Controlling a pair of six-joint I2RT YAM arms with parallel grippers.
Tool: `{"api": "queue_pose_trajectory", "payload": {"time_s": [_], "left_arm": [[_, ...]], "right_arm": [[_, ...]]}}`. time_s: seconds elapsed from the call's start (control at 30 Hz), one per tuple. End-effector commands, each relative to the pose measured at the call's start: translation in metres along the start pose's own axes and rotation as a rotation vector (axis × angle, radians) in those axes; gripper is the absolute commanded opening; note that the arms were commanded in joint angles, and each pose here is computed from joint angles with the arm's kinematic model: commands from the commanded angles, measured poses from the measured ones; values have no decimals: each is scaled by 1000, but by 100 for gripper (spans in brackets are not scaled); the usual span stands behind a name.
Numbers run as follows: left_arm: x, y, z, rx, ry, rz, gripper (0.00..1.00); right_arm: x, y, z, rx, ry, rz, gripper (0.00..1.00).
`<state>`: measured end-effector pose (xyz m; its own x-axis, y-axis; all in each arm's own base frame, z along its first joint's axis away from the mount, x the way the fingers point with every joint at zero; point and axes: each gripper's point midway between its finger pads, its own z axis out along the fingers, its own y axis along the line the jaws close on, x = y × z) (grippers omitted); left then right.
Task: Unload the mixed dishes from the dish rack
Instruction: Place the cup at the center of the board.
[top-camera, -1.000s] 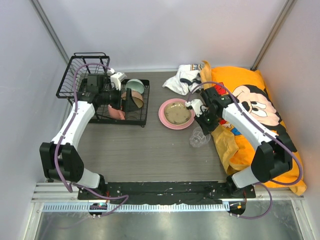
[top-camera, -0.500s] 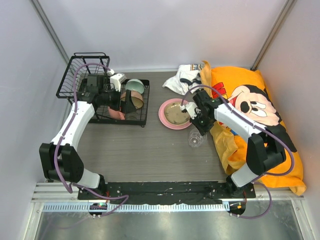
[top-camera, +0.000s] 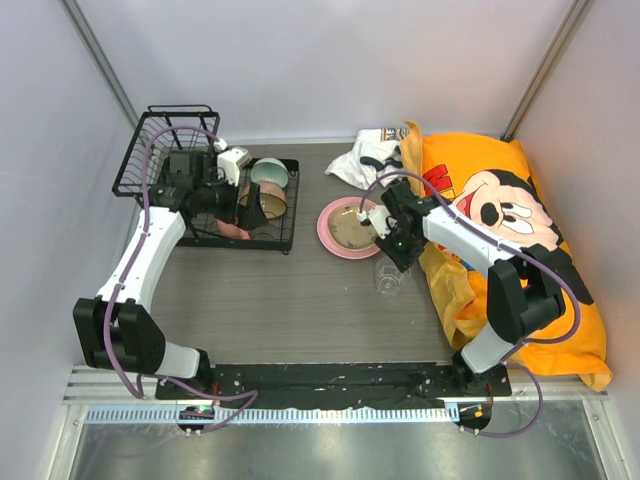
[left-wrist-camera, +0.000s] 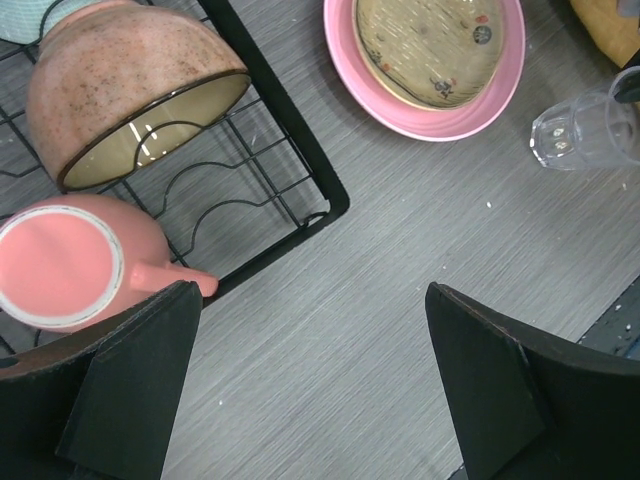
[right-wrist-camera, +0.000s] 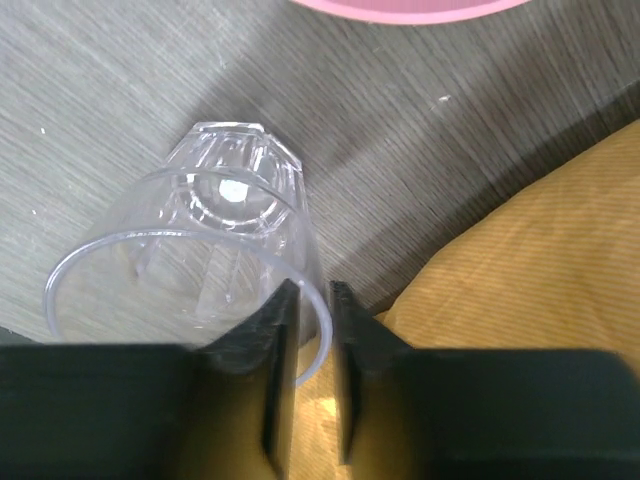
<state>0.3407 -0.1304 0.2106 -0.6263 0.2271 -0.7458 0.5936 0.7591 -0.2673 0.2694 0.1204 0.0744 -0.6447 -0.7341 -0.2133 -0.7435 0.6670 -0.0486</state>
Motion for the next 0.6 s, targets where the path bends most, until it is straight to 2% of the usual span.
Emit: {"api": "queue_pose_trajectory", "payload": {"time_s": [0.0, 0.27, 0.57], "left_arm": [[-9, 4, -13, -49, -24, 62, 100], [-8, 23, -18, -149, 9, 110, 100], [-2, 55, -23, -304, 83, 153, 100]], "right_arm": [[-16, -8, -4, 45, -48, -5, 33], [-32, -13, -24, 78, -119, 2, 56], [-58, -26, -74, 161, -250, 14, 69]]}}
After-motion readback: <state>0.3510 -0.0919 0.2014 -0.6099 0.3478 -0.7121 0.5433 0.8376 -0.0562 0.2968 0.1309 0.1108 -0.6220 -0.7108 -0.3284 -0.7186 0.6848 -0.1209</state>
